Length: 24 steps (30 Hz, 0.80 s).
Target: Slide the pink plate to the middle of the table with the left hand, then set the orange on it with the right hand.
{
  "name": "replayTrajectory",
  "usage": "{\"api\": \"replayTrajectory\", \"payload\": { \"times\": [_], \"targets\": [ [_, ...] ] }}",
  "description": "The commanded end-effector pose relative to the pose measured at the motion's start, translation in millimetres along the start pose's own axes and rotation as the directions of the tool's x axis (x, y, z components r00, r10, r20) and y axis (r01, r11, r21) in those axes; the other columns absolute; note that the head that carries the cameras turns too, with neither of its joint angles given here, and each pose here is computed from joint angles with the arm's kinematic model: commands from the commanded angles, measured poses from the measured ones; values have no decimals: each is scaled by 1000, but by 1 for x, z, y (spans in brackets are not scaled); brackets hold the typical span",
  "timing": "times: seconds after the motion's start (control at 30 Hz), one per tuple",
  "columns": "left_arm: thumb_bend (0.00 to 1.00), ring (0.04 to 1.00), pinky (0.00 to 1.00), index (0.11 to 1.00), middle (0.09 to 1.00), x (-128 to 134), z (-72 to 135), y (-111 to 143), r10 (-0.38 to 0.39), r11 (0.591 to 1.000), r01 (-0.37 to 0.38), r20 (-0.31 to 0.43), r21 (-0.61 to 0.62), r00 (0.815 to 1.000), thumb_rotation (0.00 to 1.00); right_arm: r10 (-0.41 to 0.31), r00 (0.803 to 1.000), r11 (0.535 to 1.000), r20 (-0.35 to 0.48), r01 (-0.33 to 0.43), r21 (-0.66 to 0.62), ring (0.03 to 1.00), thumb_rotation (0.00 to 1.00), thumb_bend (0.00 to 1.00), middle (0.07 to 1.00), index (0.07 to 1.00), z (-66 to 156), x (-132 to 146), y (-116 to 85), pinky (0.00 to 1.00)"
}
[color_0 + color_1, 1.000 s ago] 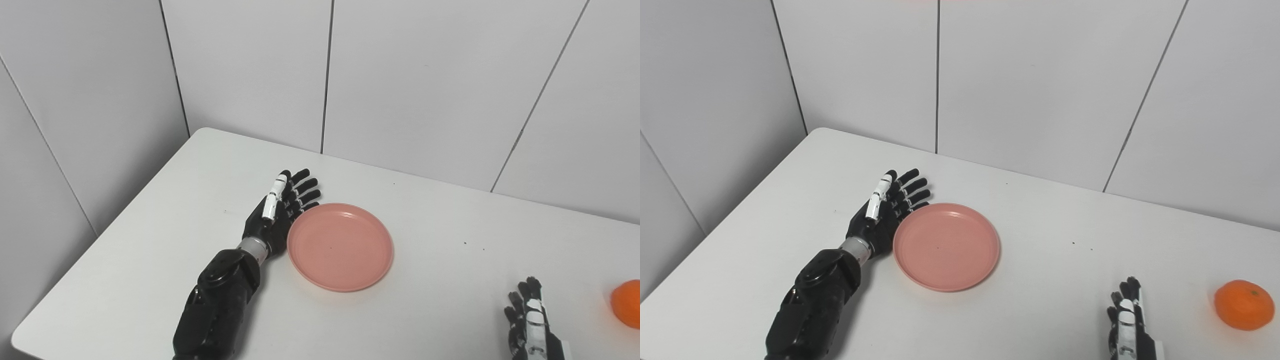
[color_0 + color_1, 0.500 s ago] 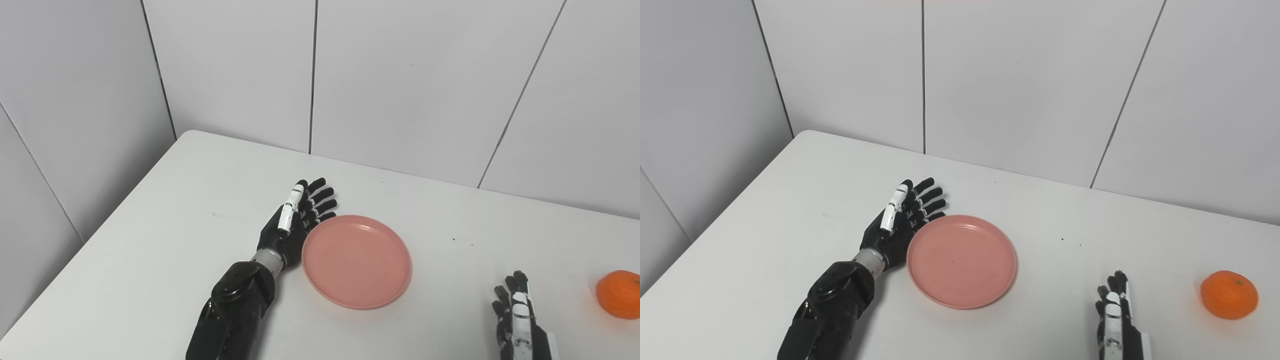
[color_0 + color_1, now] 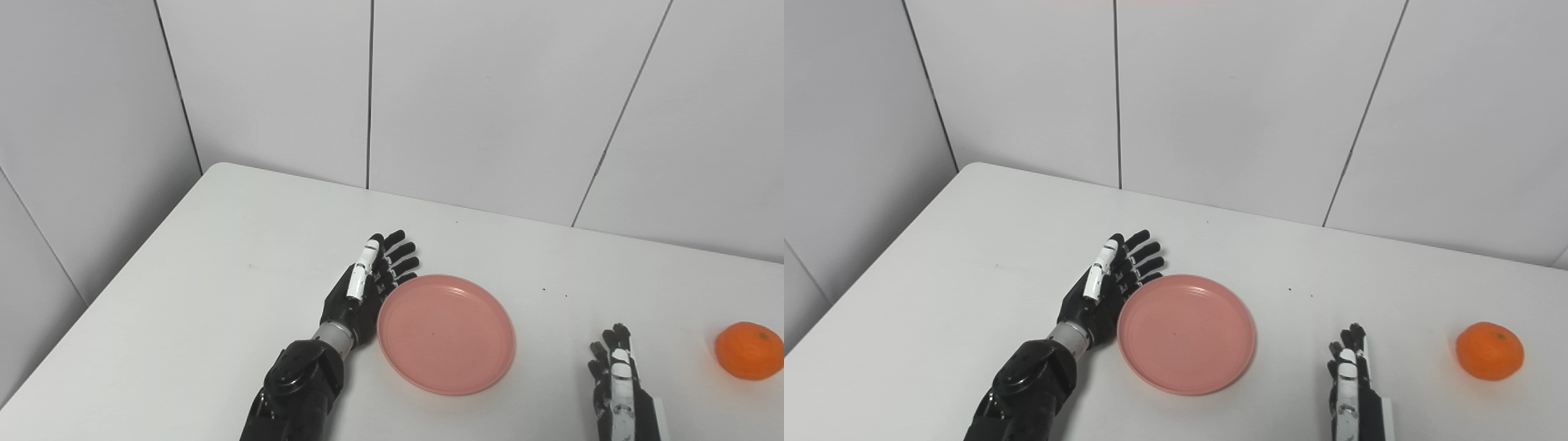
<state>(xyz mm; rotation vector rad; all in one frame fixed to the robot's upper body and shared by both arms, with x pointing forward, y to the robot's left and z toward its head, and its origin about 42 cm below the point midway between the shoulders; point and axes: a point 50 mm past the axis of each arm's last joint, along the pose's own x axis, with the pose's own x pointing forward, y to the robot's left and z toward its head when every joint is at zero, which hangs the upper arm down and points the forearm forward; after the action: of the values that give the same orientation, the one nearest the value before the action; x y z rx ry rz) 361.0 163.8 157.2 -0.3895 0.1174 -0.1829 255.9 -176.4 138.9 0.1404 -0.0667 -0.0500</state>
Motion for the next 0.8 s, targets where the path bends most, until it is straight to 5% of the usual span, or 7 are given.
{"api": "replayTrajectory", "payload": {
  "times": [0.0,0.43,0.77],
  "targets": [
    [355,881,878,877,888,1,2,-15,-32,999,32,24,11,999,1000,10,998,1000,60,-11,6,962,1000,229,981,989,17,5,8,986],
    [354,884,877,886,898,-16,-25,-20,-25,1000,25,-9,-2,1000,1000,16,997,1000,69,-15,-19,959,1000,232,980,985,17,7,13,968],
    [352,891,880,892,902,-22,-24,-16,-13,1000,13,4,16,1000,1000,10,998,1000,66,-8,-20,960,1000,235,981,984,19,8,15,969]
  ]
}}
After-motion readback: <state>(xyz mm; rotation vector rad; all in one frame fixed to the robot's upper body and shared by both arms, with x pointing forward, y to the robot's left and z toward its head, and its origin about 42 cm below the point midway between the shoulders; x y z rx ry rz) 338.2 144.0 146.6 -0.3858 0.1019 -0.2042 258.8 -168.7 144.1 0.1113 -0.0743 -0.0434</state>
